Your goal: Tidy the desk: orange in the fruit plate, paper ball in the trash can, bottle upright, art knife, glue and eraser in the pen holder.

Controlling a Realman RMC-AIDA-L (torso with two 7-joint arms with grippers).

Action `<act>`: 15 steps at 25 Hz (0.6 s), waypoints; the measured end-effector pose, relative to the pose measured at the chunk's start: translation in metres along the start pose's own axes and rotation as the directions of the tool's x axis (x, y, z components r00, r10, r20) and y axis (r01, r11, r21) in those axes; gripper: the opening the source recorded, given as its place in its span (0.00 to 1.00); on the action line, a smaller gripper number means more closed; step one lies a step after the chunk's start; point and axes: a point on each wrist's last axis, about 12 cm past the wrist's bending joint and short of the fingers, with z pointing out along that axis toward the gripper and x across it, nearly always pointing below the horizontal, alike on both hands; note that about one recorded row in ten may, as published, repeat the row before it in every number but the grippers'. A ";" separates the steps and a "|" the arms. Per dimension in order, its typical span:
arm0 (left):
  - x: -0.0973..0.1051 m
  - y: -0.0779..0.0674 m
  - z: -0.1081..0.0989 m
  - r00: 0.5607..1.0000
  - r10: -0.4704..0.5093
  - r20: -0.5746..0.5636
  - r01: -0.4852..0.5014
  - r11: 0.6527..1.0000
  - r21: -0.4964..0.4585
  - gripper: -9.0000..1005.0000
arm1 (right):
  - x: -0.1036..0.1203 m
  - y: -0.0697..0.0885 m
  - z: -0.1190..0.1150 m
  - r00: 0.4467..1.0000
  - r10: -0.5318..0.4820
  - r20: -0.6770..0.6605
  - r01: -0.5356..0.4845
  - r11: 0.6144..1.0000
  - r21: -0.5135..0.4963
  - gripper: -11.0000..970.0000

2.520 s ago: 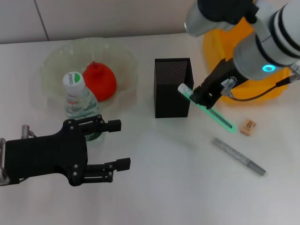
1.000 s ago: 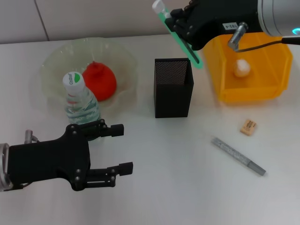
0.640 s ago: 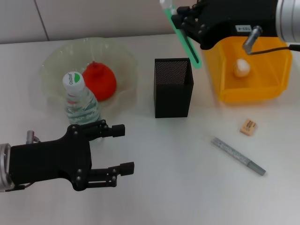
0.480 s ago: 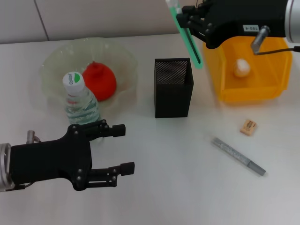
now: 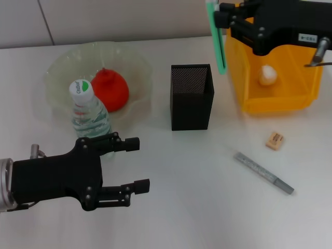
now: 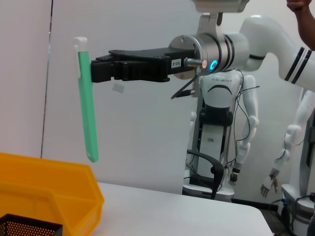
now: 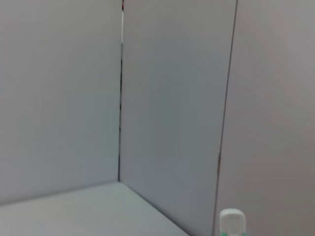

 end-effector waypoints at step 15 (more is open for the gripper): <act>-0.001 0.000 0.001 1.000 0.010 0.015 -0.010 1.000 -0.003 0.80 | 0.032 -0.037 0.007 0.988 0.148 0.043 -0.145 0.988 -0.052 0.11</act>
